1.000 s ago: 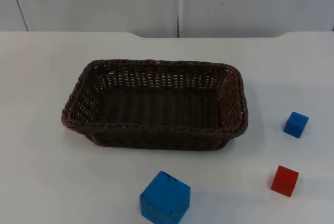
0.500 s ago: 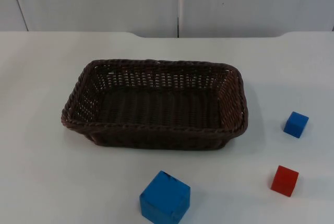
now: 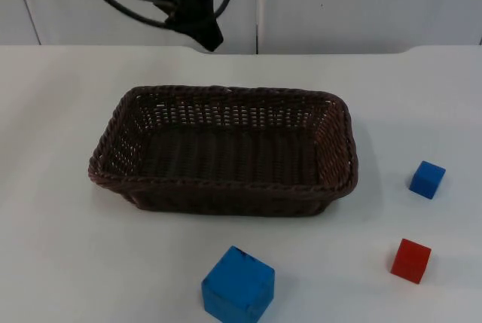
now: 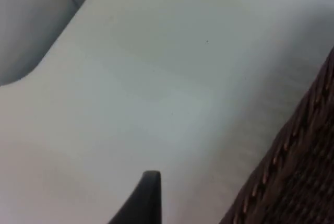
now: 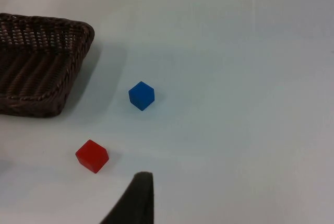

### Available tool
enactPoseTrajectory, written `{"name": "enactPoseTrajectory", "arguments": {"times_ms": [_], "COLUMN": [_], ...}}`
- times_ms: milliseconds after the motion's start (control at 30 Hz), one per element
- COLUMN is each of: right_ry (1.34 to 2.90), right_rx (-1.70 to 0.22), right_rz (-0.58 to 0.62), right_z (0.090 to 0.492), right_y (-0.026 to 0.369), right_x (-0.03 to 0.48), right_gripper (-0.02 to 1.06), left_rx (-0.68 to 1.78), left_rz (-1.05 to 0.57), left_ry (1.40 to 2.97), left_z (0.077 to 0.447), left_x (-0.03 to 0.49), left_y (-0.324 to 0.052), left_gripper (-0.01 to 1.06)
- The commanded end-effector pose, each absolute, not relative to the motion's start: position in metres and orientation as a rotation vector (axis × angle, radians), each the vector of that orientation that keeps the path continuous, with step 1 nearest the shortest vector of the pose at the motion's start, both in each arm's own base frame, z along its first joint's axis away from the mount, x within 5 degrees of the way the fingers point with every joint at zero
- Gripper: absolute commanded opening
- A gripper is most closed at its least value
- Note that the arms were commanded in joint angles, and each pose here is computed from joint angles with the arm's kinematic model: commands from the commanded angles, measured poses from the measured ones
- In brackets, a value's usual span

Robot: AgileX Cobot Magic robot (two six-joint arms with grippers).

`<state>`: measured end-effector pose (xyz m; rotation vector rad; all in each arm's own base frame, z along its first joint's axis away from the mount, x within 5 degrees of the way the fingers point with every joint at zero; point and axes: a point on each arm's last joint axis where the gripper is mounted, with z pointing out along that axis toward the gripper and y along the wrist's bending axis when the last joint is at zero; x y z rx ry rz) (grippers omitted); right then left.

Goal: Pick up the basket with the left hand and place the largest block into the basket with the right hand.

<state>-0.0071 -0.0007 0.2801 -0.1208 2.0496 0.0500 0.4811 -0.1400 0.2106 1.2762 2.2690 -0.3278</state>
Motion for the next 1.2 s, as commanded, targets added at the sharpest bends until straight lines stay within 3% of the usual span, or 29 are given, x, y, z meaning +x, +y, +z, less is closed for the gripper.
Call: {"name": "enactPoseTrajectory", "arguments": {"times_ms": [0, 333, 1167], "right_ry": [2.041, 2.041, 2.043], "right_rx": [-0.127, -0.127, -0.127], "right_rz": [0.049, 0.049, 0.049], "right_z": [0.280, 0.280, 0.280], "right_y": [-0.001, -0.001, -0.001], "right_x": [-0.007, -0.007, -0.008], "right_gripper": [1.05, 1.05, 1.05], "left_rx": [1.357, 1.684, 2.014], "left_rz": [-0.293, -0.175, -0.049], "left_ry": [2.202, 1.988, 1.814], "left_z": [0.207, 0.179, 0.108], "left_x": [0.483, 0.484, 0.490], "left_y": [-0.145, -0.167, -0.172], "left_gripper": [1.05, 1.00, 1.00]}}
